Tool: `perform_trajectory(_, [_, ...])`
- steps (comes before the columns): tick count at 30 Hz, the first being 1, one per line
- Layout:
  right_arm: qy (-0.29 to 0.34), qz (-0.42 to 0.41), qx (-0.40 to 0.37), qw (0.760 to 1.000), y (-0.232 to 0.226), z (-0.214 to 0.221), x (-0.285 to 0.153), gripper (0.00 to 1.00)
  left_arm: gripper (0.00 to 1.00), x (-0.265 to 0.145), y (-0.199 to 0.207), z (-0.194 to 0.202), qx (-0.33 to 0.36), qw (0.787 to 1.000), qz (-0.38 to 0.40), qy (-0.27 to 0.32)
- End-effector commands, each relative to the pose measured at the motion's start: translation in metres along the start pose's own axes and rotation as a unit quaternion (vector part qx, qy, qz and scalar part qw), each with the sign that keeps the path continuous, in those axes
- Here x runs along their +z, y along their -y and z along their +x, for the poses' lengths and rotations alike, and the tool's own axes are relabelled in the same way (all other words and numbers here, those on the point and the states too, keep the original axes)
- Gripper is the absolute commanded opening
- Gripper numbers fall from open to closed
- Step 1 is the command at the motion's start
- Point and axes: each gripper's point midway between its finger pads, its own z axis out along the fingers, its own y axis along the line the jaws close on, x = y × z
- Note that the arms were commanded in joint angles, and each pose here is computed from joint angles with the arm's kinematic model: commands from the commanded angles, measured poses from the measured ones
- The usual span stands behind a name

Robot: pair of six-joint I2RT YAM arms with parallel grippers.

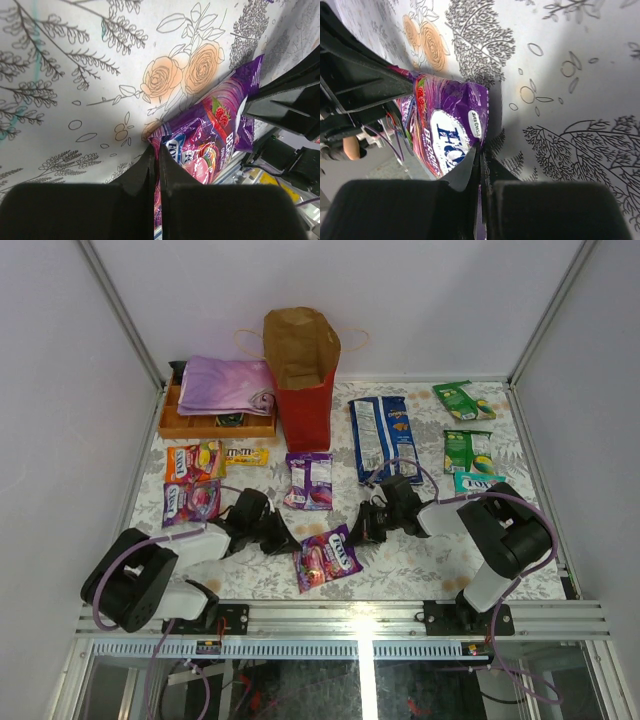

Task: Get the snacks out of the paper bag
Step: Adjust the snack at the center of the board.

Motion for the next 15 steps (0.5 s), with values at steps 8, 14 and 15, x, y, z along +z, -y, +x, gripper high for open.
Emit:
perform_trajectory(8, [0.052, 0.036, 0.123, 0.990, 0.014, -0.006, 0.002, 0.00, 0.00, -0.018, -0.012, -0.069, 0.065, 0.989, -0.108, 0.080])
perform_trajectory(14, [0.079, 0.022, 0.117, 0.990, 0.003, -0.025, 0.005, 0.00, 0.02, -0.015, -0.001, -0.096, 0.056, 0.988, -0.110, 0.093])
perform_trajectory(15, [0.080, 0.018, 0.115, 0.990, 0.001, -0.028, 0.005, 0.00, 0.05, -0.014, 0.000, -0.097, 0.055, 0.988, -0.109, 0.092])
